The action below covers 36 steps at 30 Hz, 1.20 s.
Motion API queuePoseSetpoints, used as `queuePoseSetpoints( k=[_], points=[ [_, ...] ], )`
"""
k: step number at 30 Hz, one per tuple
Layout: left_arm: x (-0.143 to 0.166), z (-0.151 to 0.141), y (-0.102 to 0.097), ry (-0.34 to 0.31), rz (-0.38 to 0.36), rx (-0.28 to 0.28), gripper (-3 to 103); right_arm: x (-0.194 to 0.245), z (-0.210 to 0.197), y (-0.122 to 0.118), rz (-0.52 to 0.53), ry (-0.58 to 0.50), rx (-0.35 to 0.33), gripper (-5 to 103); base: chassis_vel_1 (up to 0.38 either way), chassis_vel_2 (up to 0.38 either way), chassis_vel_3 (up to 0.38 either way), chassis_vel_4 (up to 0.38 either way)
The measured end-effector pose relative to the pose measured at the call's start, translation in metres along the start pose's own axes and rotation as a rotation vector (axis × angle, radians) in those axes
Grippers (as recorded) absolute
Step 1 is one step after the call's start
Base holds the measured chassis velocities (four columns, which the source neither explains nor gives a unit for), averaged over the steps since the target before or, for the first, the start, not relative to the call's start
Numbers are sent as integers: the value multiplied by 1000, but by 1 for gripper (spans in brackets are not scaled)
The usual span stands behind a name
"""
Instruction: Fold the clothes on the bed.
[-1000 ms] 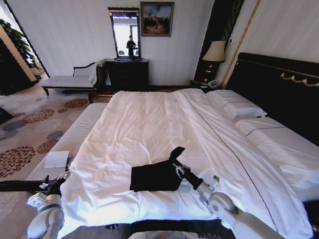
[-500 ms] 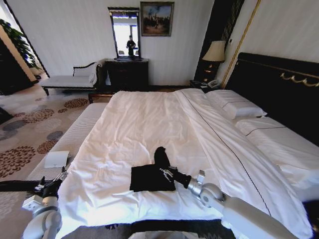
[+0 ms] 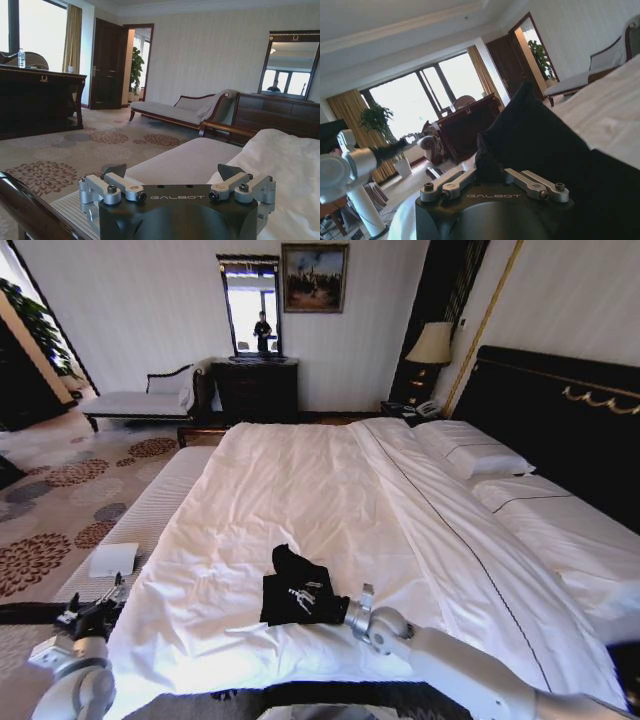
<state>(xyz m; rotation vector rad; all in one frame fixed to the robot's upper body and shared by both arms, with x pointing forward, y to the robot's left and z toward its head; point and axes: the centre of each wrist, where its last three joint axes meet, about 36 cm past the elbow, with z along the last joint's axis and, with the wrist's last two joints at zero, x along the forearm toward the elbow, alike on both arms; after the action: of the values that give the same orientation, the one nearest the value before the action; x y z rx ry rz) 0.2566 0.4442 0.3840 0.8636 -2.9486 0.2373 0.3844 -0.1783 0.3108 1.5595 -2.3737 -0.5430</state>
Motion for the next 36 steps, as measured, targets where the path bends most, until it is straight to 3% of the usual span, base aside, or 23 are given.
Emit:
queuePoseSetpoints(
  k=[7,10,13,16,17,19,27,30,31,32,33,36],
  points=[
    [-2,3,-2,7,0,6,100,-3,14,-3,62,-12,5,3,0,0,0,0],
    [-3,6,-6,18,3,11,100,-2,17,4,76,-37,-12,19,0,0,0,0],
    [-3,7,-8,24,5,12,100,-3,15,13,69,-61,-29,24,0,0,0,0],
    [-1,11,-11,35,8,14,100,-6,7,32,43,-113,-65,40,0,0,0,0],
    [-1,11,-11,35,8,14,100,-6,7,32,43,-113,-65,40,0,0,0,0],
    [1,14,-13,41,12,13,100,-9,-1,38,48,-145,-86,51,0,0,0,0],
    [9,17,-27,41,60,25,100,-8,-21,26,143,-209,-89,73,0,0,0,0],
    [15,15,-34,52,125,78,100,3,-38,5,304,-273,-68,90,0,0,0,0],
    [16,15,-35,57,136,86,100,5,-40,2,331,-281,-64,90,0,0,0,0],
    [22,17,-41,91,188,95,100,16,-50,-11,485,-319,-27,98,0,0,0,0],
    [22,17,-41,91,188,95,100,16,-50,-11,485,-319,-27,98,0,0,0,0],
    [33,23,-48,131,248,39,100,36,-60,-24,679,-396,41,100,0,0,0,0]
  ],
)
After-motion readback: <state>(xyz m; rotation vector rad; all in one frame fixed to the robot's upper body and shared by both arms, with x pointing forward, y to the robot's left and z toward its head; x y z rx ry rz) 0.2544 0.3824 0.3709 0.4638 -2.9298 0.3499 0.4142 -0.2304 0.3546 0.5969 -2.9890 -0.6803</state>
